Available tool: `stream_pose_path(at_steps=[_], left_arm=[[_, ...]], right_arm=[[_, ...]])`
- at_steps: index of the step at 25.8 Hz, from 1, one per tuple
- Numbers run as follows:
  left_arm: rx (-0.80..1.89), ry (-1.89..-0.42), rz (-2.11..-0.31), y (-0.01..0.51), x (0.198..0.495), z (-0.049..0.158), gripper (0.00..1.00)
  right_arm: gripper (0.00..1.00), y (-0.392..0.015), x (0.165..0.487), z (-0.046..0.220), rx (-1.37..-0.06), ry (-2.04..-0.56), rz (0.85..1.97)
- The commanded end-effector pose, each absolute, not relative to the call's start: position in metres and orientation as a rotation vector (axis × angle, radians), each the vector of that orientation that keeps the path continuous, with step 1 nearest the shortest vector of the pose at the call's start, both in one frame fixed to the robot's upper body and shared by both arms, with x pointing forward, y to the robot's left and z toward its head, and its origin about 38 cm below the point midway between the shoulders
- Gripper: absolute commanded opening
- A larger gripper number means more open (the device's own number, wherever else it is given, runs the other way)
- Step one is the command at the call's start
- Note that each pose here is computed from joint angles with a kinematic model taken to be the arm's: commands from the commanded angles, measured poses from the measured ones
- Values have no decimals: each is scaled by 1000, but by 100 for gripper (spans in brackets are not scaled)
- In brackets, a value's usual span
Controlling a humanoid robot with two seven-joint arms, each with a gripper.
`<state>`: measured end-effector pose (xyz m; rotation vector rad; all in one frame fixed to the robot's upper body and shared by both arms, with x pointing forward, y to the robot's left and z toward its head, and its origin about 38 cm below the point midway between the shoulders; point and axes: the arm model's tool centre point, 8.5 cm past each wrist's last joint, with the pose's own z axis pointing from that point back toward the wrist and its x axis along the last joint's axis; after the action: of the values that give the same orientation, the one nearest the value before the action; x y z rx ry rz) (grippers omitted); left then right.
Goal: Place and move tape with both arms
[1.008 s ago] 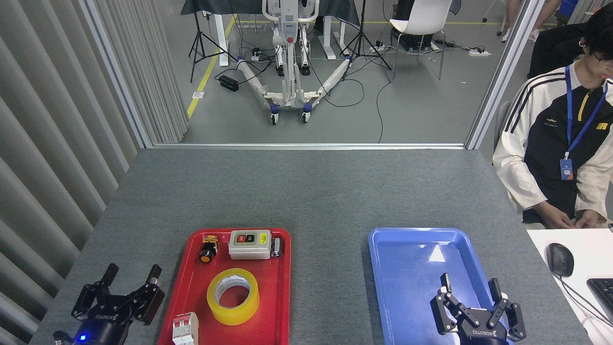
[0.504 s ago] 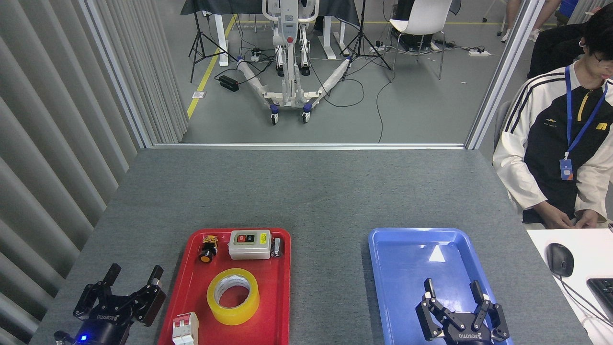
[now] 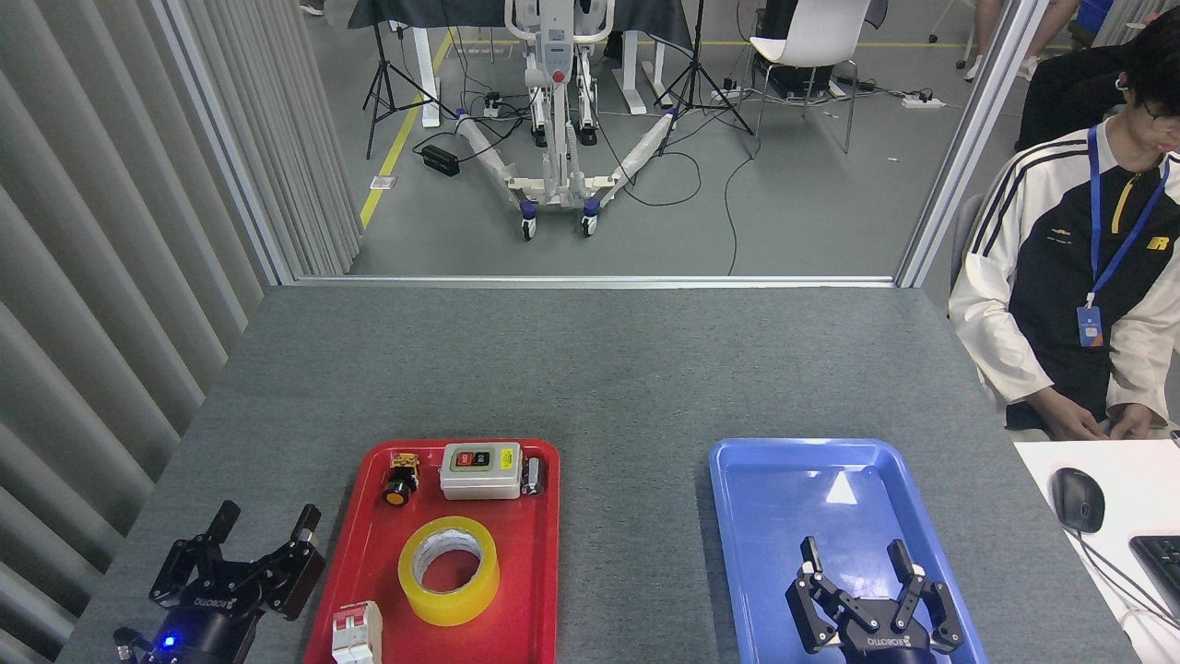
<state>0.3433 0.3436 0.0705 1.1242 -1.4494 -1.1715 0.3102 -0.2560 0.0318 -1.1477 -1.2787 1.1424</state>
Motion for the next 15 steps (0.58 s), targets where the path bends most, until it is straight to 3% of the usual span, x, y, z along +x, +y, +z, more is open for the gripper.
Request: stream_pose_path(at_steps=[1, 13, 15], left_arm=[[1135, -1456, -1172, 344, 346, 75, 100], [1148, -1487, -1169, 338, 349, 86, 100], [1083, -1484, -1256, 320, 363, 87, 100]], right_arm=[[100, -254, 311, 33, -1161, -1265, 1166], [100, -249, 311, 35, -1184, -1270, 1196], [100, -248, 309, 34, -1185, -1266, 1207]])
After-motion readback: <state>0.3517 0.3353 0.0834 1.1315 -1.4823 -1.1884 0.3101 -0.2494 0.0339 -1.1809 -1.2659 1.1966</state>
